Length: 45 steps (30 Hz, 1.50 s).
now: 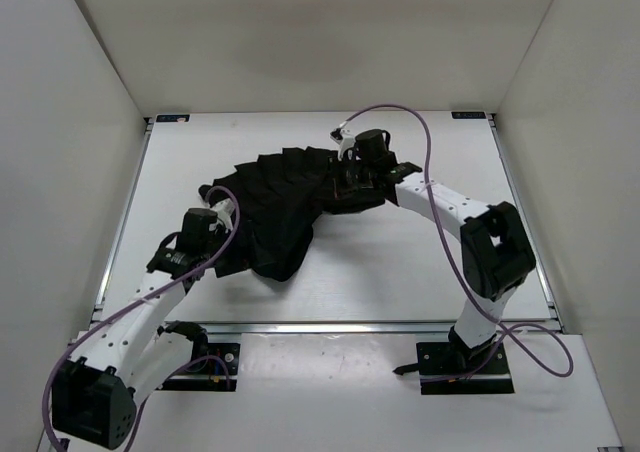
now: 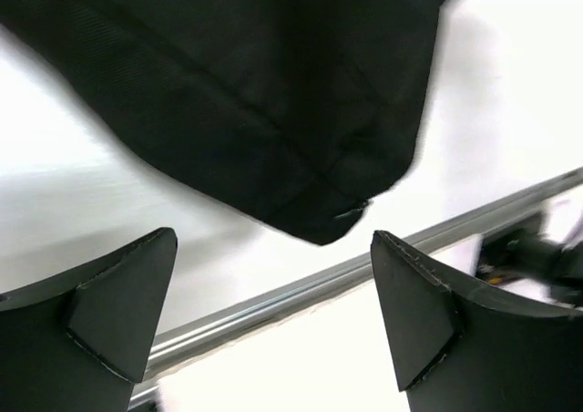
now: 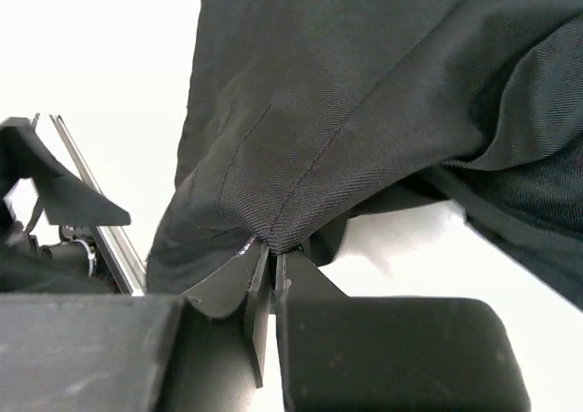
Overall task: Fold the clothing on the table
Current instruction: Flatten the skirt out
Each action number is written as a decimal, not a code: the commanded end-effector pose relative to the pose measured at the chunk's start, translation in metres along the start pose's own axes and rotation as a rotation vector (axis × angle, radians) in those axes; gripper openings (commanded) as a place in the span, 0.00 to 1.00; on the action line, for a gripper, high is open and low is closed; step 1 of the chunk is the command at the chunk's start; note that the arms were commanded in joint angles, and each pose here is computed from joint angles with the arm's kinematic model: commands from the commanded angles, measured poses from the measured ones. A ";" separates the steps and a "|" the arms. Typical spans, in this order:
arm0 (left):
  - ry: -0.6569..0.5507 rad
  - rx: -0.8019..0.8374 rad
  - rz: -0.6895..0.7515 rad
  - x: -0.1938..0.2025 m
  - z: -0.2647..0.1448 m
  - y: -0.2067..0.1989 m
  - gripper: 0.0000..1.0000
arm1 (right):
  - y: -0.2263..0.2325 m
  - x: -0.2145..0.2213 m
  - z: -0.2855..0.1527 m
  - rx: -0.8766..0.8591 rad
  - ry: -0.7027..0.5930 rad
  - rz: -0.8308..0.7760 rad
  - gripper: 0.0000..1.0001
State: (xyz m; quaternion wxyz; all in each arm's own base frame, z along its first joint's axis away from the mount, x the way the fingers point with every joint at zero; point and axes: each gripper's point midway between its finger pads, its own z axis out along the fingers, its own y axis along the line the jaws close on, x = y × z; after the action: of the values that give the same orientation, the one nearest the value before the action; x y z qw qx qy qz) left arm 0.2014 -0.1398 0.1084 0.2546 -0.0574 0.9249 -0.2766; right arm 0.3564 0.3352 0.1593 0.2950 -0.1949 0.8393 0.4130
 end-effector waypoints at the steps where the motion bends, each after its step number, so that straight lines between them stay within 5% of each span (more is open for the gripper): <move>1: -0.031 0.090 -0.169 0.004 0.011 -0.005 0.98 | 0.006 -0.011 -0.034 0.026 -0.045 -0.030 0.00; 10: -0.101 0.131 -0.345 0.012 0.041 0.010 0.98 | 0.018 -0.024 -0.084 0.076 -0.103 -0.075 0.00; 16: -0.158 0.164 -0.369 -0.007 0.037 0.005 0.99 | 0.070 -0.119 -0.107 0.024 -0.202 -0.199 0.00; 19: -0.200 0.159 -0.351 -0.025 0.029 0.001 0.99 | 0.132 -0.215 -0.148 -0.030 -0.399 -0.341 0.00; 24: -0.266 0.171 -0.309 -0.052 0.014 -0.009 0.98 | 0.185 -0.270 -0.208 -0.177 -0.594 -0.410 0.00; 29: -0.282 0.170 -0.288 -0.058 0.008 -0.011 0.99 | 0.097 -0.202 -0.184 0.018 -0.428 -0.286 0.00; 32: -0.266 0.169 -0.286 -0.052 0.010 -0.012 0.99 | 0.011 -0.104 -0.162 0.123 -0.272 -0.066 0.01; 34: -0.250 0.161 -0.285 -0.048 0.013 -0.009 0.99 | -0.053 -0.002 -0.149 0.215 -0.110 0.139 0.00; 38: -0.216 0.118 -0.275 -0.039 0.025 -0.006 0.99 | -0.080 0.113 -0.145 0.260 0.101 0.299 0.01; 45: -0.185 0.118 -0.274 -0.023 0.060 -0.013 0.99 | -0.079 0.137 -0.149 0.301 0.029 0.304 0.00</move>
State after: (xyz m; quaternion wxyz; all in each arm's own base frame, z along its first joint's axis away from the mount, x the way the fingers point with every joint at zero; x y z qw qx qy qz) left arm 0.2431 -0.1636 0.0854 0.2829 -0.1972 0.8692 -0.3545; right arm 0.2180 0.1547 0.0668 0.1495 -0.0265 0.9417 0.3002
